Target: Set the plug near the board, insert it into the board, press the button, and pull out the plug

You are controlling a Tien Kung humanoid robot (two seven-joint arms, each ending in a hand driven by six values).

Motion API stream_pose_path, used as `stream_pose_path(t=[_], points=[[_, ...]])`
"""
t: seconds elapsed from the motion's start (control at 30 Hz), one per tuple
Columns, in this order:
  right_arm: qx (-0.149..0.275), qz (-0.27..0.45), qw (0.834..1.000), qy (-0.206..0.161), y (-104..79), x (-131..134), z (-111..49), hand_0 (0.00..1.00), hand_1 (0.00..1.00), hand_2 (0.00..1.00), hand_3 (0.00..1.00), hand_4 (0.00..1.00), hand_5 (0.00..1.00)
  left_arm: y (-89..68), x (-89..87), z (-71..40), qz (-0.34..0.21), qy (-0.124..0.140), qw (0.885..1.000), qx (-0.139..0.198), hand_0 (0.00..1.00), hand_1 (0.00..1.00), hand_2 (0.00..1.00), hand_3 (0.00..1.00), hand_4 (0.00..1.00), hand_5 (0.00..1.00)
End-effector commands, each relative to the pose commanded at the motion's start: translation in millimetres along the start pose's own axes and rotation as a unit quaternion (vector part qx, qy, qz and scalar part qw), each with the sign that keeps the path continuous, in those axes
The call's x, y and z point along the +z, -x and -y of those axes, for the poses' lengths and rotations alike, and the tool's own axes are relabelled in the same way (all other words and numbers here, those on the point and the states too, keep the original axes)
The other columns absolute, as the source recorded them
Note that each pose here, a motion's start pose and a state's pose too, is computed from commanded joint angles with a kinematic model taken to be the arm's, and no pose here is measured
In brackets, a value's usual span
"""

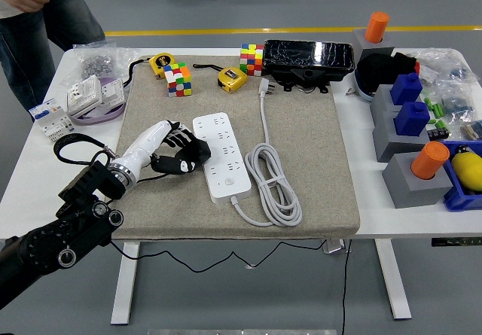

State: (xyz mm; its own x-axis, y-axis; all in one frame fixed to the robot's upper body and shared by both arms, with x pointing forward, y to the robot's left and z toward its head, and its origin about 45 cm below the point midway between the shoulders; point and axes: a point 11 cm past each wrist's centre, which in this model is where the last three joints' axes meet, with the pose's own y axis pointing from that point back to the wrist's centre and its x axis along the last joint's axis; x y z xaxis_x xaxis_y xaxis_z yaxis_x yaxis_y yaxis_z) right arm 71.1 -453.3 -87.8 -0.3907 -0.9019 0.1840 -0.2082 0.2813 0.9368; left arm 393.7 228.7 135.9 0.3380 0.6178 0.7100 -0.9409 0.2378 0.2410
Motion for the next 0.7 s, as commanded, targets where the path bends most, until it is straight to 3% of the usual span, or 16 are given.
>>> stream_pose_path(t=[0.03,0.47,0.6,0.63,0.7], points=[[0.0,0.0,1.0,0.0,0.0,-0.1,0.0,0.545,0.646,0.668,0.571,0.913,0.431,0.1,0.3,0.0,-0.001,0.001,1.0,0.0,0.563,0.69,0.622,0.658,0.982,0.082],[0.0,0.0,1.0,0.0,0.5,0.1,0.0,0.546,0.647,0.668,0.571,0.912,0.43,-4.0,3.5,-2.1,-0.014,0.015,1.0,0.011,0.578,0.696,0.664,0.733,0.998,0.139],[-0.001,-0.001,1.0,-0.001,0.6,-0.6,0.0,0.546,0.647,0.668,0.571,0.912,0.43,-10.5,5.8,-7.6,-0.024,0.03,0.998,0.039,0.578,0.696,0.664,0.733,0.998,0.139],[-0.001,-0.001,1.0,-0.001,0.5,-0.4,0.0,0.545,0.646,0.668,0.57,0.912,0.43,-12.7,6.0,-10.2,-0.03,0.035,0.998,0.05,0.57,0.675,0.65,0.66,0.941,0.25],[0.0,-0.002,1.0,0.0,0.1,-0.1,0.0,0.545,0.646,0.668,0.57,0.912,0.43,-16.6,5.6,-16.3,-0.041,0.042,0.996,0.07,0.57,0.675,0.65,0.66,0.941,0.25]])
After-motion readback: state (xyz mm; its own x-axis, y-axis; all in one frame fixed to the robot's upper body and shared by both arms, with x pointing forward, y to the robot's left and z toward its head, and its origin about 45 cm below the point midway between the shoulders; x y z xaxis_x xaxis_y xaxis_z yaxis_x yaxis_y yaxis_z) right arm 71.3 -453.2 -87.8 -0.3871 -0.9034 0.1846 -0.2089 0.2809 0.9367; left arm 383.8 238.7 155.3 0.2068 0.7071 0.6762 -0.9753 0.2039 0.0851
